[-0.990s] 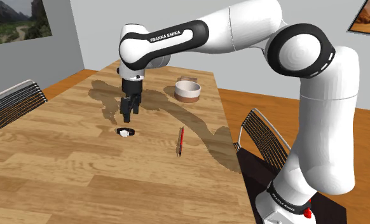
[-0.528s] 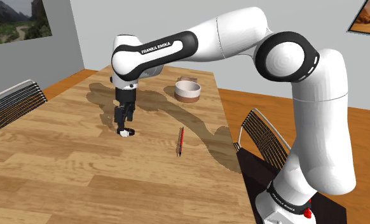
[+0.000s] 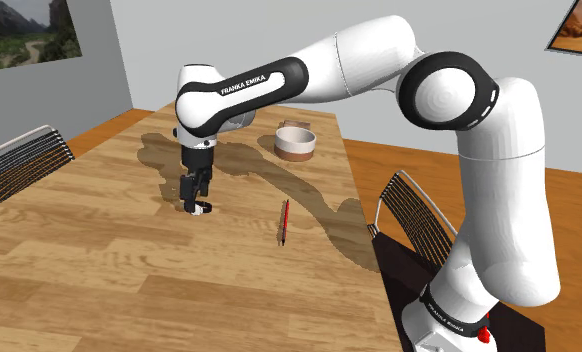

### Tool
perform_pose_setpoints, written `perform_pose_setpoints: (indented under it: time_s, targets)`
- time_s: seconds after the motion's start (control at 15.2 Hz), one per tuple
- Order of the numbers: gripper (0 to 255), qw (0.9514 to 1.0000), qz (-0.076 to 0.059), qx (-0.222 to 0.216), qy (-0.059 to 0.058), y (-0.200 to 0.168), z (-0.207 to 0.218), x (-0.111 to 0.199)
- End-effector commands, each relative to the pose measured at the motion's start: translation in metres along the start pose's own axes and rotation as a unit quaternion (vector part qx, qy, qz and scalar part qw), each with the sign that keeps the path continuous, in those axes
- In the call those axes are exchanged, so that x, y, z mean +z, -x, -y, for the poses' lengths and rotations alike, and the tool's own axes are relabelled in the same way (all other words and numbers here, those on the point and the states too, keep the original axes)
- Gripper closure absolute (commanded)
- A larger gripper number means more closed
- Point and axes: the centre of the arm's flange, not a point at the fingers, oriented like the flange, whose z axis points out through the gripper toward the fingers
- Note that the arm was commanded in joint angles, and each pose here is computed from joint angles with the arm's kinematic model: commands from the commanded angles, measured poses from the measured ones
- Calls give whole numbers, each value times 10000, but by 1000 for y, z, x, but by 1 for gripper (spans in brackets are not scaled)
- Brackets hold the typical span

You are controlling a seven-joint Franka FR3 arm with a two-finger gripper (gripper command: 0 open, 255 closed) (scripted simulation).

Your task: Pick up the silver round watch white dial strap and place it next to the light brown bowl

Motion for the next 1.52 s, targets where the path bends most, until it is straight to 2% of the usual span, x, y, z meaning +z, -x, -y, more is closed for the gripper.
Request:
perform_pose_setpoints:
  time_s: [0.0, 0.07, 0.13, 0.73, 1.45]
  targets:
    - [0, 10000, -1, 0, 0, 0, 0, 0]
    - [0, 10000, 0, 0, 0, 0, 0, 0]
    - [255, 10000, 0, 0, 0, 0, 0, 0]
    - [255, 10000, 0, 0, 0, 0, 0, 0]
    - [255, 10000, -1, 0, 0, 0, 12, -57]
